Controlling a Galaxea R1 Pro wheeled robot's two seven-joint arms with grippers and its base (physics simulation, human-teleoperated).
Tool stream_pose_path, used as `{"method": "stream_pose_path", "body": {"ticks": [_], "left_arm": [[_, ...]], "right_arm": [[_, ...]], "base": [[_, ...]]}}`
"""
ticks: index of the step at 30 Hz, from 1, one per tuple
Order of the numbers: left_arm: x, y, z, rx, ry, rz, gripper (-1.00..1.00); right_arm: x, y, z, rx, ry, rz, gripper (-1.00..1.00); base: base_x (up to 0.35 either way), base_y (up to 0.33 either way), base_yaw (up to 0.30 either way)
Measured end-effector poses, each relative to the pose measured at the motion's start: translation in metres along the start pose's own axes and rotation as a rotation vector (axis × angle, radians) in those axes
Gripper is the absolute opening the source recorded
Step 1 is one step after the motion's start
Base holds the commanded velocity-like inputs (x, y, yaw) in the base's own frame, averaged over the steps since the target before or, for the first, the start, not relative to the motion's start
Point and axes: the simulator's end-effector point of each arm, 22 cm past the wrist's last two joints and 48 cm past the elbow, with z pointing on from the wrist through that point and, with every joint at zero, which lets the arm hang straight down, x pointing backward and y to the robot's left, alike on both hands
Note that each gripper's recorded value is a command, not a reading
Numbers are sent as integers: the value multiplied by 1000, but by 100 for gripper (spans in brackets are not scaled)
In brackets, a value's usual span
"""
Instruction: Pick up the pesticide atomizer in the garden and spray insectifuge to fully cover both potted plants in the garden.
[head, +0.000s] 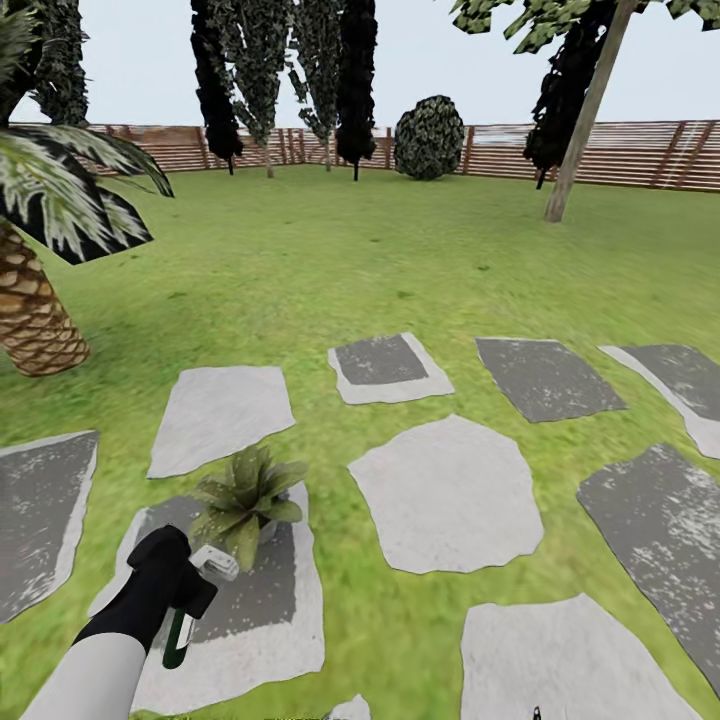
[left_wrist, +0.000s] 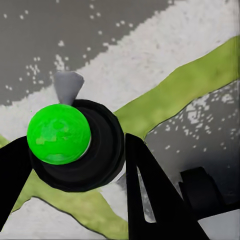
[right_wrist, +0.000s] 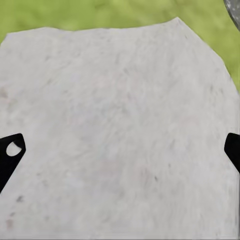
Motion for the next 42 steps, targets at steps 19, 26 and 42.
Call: {"method": "stream_pose_path", "body": {"ticks": [19, 26, 42], "left_arm": [[5, 5, 3, 11, 1, -37, -100], [5, 4, 3, 12, 1, -36, -100], [3, 6, 1, 10, -6, -41, -100]], "right_arm": [[2, 0, 0, 0, 3, -2, 100], [1, -1, 0, 1, 2, -2, 100], [1, -2, 0, 3, 1, -1, 100]], "base": [[71, -117, 181], [53, -123, 206], [212, -216, 62]]}}
